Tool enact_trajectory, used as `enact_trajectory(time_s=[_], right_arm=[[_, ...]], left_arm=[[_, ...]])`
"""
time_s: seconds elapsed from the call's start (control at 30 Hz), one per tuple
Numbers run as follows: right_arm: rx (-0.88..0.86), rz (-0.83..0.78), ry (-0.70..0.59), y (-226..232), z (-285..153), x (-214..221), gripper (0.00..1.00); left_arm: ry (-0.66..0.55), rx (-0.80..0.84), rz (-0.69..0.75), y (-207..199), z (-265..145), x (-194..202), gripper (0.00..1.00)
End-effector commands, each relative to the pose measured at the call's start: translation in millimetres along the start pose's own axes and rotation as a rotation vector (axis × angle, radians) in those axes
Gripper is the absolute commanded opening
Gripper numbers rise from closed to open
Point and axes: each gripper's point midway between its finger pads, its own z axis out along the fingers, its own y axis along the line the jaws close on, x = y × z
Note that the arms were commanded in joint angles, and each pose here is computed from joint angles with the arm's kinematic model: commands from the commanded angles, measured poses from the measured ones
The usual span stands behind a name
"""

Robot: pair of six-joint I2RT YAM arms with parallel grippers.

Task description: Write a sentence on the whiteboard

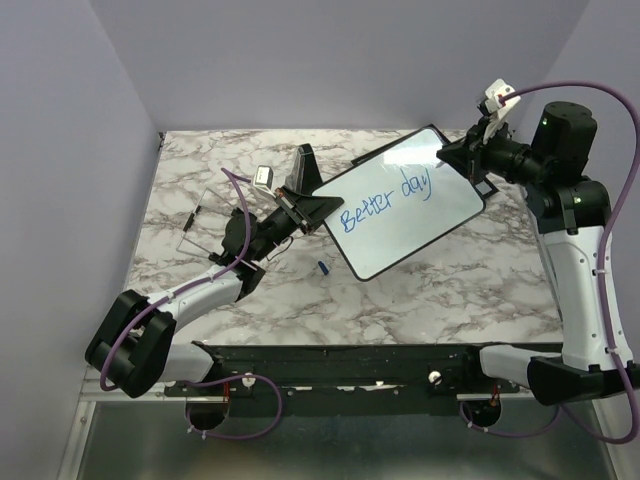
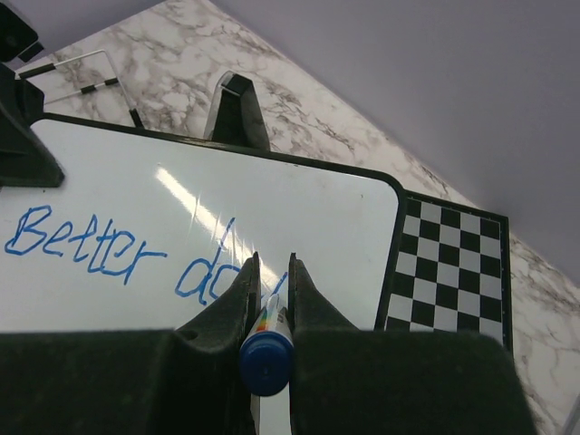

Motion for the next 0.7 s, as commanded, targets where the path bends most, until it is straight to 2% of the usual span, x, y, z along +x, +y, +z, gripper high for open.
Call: enact_trajectory(time_s=[0.0,0.4,0.67], right_arm=[[0.066,0.006,0.004,-17.4,6.8,3.1,0.01],[0.089,0.008,0.029,-31.9,20.5,11.8,0.0],[0.011,0.027,0.038,-21.8,27.4,15.8,0.01]], left_arm=[[-0.012,0.196,0.005,-55.0,-2.7,-4.7,0.0],[-0.006,0.205,0.0,-57.4,-2.7,-4.0,0.0],[-0.007,0.207,-0.002,-56.5,-1.9,-4.7,0.0]])
